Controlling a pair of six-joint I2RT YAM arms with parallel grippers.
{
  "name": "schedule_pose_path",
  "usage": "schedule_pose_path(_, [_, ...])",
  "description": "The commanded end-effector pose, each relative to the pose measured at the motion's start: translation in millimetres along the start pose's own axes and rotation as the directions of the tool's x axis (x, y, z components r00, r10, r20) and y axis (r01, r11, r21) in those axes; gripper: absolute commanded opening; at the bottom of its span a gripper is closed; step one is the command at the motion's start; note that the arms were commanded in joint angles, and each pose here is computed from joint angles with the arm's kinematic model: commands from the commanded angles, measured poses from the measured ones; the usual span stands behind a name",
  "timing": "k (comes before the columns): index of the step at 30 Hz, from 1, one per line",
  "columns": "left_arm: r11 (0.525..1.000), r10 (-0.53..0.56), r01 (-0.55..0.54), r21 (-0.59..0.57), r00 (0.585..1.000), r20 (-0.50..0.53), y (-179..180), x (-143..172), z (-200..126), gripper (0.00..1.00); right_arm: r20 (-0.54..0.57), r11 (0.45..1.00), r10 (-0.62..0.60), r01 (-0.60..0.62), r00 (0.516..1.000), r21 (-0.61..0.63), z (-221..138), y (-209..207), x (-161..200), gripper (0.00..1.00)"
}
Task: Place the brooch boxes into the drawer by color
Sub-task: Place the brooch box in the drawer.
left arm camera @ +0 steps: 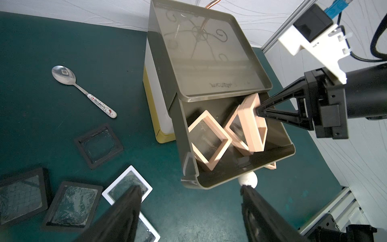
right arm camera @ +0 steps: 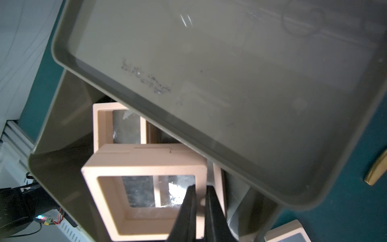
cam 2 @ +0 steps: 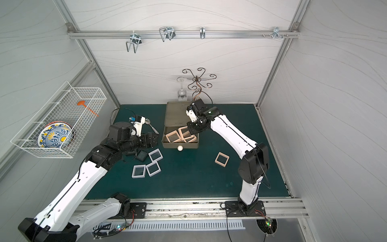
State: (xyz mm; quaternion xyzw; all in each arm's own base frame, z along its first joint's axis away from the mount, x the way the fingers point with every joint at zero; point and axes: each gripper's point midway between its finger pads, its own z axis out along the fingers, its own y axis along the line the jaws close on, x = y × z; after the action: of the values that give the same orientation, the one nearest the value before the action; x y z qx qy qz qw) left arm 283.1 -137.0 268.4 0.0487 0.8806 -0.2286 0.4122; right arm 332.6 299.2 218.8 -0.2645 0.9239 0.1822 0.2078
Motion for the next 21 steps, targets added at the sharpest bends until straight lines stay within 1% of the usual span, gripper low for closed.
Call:
schedule_pose_path(1, [1.000,0.014,-0.014,0.005,0.999,0.046,-3.3,-13.1,-7.0,0.79,-0.031,0.998,-0.019,0.021,0.999,0.054,-13.4,-9.9,8.1,0.00])
schedule_pose_path(3, [1.000,0.014,-0.015,0.005,0.999,0.049,-3.2,-13.5,-7.7,0.78,-0.041,0.998,-0.017,0.019,0.999,0.055,-10.3,-10.9,9.3,0.01])
schedule_pose_path(6, [1.000,0.015,-0.015,0.000,0.999,0.048,-2.1,-12.9,-7.6,0.78,-0.030,0.998,-0.017,0.019,0.999,0.058,-11.7,-11.3,7.7,0.15])
schedule_pose_path(7, [1.000,0.015,-0.015,-0.001,0.999,0.049,-1.9,-13.1,-7.7,0.79,-0.021,0.998,-0.016,0.017,1.000,0.059,-13.0,-11.2,6.5,0.18])
schedule_pose_path(10, [1.000,0.014,-0.014,-0.002,0.999,0.047,-1.8,-12.7,-7.1,0.79,0.030,0.998,-0.017,0.015,0.999,0.065,-23.6,-10.6,-0.1,0.22])
schedule_pose_path(12, [1.000,0.011,-0.011,0.002,0.999,0.045,-2.1,-12.4,-5.8,0.79,0.060,0.998,-0.011,0.007,0.998,0.056,-30.0,-8.9,-3.3,0.27])
schedule_pose_path(17, [1.000,0.011,-0.011,0.002,0.999,0.043,-2.1,-12.1,-5.4,0.79,0.157,0.999,-0.002,-0.006,0.988,0.052,-54.7,-9.2,-8.2,0.30])
schedule_pose_path(19, [1.000,0.010,-0.010,-0.002,0.999,0.046,-1.5,-12.7,-5.9,0.79,0.217,0.999,0.035,-0.043,0.976,0.031,-65.0,-20.2,-7.4,0.36])
schedule_pose_path(21, [1.000,0.008,-0.008,0.001,0.999,0.045,-1.8,-12.4,-5.7,0.79,0.241,0.994,0.095,-0.104,0.966,0.025,-70.0,-41.2,1.2,0.38])
